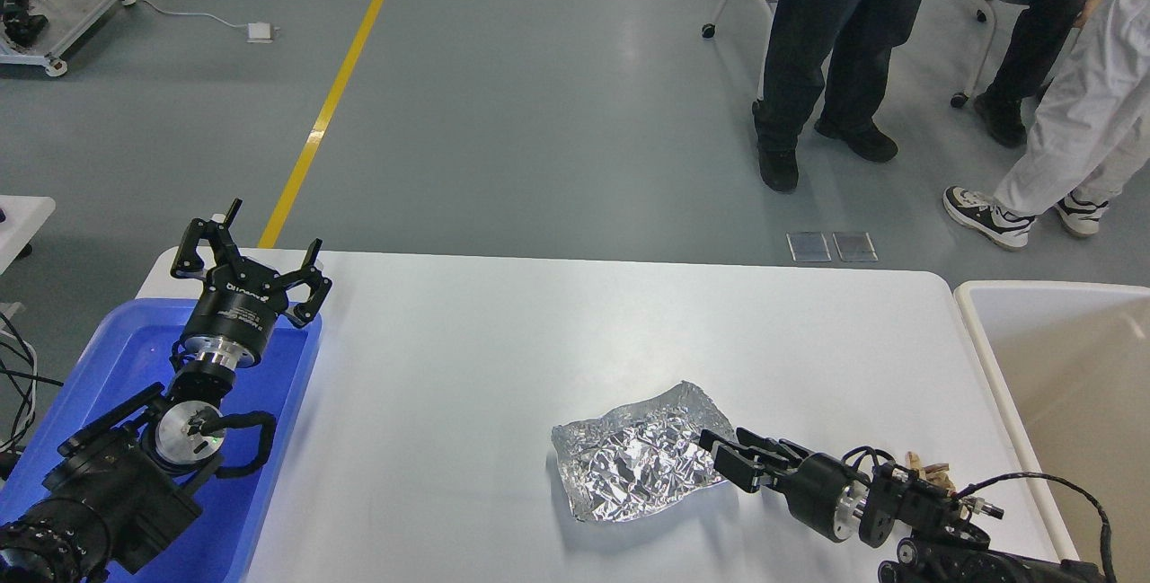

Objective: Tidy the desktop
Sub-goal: 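Close the right gripper on the foil ball's edge, then lift the foil ball with the right gripper and carry it into the white bin, then release the foil ball into the white bin with the right gripper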

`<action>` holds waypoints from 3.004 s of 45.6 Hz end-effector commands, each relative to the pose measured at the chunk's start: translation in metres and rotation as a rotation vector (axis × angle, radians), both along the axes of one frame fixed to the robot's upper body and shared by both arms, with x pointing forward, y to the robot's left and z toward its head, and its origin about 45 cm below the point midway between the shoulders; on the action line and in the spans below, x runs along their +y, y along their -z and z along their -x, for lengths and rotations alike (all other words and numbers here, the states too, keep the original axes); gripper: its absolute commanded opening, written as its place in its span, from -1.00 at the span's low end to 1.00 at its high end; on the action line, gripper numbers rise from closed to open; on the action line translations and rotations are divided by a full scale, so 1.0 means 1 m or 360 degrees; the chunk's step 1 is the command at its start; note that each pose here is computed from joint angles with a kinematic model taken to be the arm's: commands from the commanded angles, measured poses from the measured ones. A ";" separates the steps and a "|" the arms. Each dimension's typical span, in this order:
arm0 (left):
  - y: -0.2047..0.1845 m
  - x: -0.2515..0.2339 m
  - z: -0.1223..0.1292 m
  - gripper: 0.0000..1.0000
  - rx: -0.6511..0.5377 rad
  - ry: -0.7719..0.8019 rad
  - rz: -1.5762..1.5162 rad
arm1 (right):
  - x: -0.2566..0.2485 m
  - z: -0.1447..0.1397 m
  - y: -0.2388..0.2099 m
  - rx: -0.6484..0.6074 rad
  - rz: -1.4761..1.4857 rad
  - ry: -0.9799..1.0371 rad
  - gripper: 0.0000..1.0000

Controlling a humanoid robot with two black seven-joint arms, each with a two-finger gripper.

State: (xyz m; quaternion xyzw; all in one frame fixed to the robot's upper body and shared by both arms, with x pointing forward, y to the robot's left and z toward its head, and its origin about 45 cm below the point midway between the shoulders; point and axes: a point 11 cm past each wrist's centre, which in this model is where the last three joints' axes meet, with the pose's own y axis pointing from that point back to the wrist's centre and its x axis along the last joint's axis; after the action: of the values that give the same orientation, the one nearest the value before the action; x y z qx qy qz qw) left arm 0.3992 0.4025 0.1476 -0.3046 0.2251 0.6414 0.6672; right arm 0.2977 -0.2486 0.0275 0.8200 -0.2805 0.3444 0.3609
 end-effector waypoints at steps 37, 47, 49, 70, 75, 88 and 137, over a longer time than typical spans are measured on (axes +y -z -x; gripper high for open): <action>0.000 0.000 0.000 1.00 0.0000 0.0000 0.0000 | -0.019 0.003 -0.017 0.0007 -0.0090 -0.0009 -1.00; 0.000 0.000 0.000 1.00 0.0000 0.0000 0.0000 | -0.028 0.007 -0.077 -0.0005 -0.0271 -0.0060 -1.00; 0.000 0.000 0.000 1.00 0.0000 0.0000 0.0000 | -0.032 0.008 -0.091 -0.0008 -0.0287 -0.0076 -1.00; 0.001 0.000 0.001 1.00 0.0003 -0.0001 0.0000 | -0.089 -0.002 -0.253 -0.0056 -0.0221 -0.0122 -1.00; 0.000 0.000 0.000 1.00 -0.0001 0.0002 0.0001 | -0.093 -0.006 -0.274 -0.0029 -0.0270 -0.0079 -1.00; 0.001 0.000 0.001 1.00 0.0003 -0.0001 0.0000 | -0.165 -0.025 -0.252 -0.0038 0.0004 0.0188 -1.00; 0.001 0.000 0.001 1.00 0.0002 -0.0002 0.0002 | -0.392 0.029 -0.116 -0.0005 -0.0167 0.1997 -1.00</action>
State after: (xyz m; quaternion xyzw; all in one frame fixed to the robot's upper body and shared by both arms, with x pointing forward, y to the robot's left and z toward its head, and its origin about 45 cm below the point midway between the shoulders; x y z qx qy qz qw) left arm 0.3991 0.4025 0.1474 -0.3044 0.2253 0.6415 0.6672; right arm 0.3052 -0.6268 0.1828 0.5820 -0.6058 0.1631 0.5174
